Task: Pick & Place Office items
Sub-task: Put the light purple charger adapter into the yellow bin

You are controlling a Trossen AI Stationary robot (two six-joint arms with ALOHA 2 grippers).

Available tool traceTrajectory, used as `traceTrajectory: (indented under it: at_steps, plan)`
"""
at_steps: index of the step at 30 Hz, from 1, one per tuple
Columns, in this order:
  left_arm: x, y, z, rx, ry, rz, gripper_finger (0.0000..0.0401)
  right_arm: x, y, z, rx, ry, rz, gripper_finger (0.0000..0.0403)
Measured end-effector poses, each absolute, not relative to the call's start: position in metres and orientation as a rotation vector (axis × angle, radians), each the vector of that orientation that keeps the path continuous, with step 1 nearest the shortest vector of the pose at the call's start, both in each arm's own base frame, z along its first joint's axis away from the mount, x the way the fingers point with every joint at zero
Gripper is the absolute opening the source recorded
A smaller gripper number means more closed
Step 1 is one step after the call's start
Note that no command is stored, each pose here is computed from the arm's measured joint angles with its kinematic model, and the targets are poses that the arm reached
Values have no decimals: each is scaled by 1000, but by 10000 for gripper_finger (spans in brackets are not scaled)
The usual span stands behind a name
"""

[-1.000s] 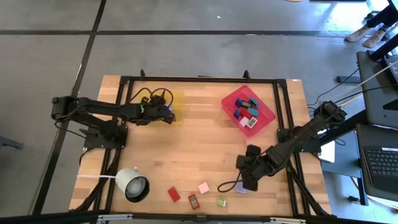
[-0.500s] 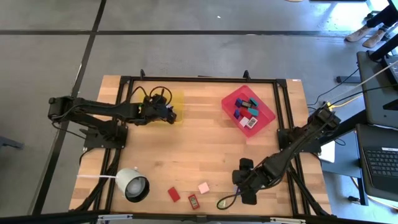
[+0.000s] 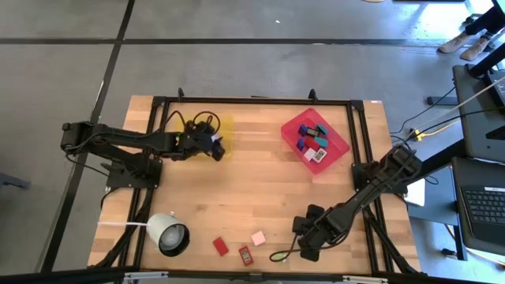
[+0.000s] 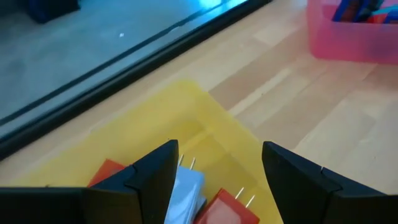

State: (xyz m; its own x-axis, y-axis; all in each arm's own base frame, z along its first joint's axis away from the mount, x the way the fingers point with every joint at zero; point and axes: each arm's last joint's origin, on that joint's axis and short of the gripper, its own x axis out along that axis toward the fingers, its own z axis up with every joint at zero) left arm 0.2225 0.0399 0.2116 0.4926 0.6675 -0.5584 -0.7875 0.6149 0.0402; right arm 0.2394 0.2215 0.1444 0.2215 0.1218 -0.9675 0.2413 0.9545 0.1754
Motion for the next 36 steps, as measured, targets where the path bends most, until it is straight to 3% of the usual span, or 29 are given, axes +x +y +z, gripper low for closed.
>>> traceTrajectory:
  at_steps: [9,19,29,36]
  plan:
    - [232,41,223,-166,463,833,226,240,224,128,262,1382,-124,313]
    - [235,41,226,-150,441,803,226,241,224,131,252,1380,-158,211]
    - [237,38,225,-158,476,688,226,258,238,157,229,1286,-114,211]
    - [237,38,225,-181,466,694,226,283,231,186,-87,1026,-171,221]
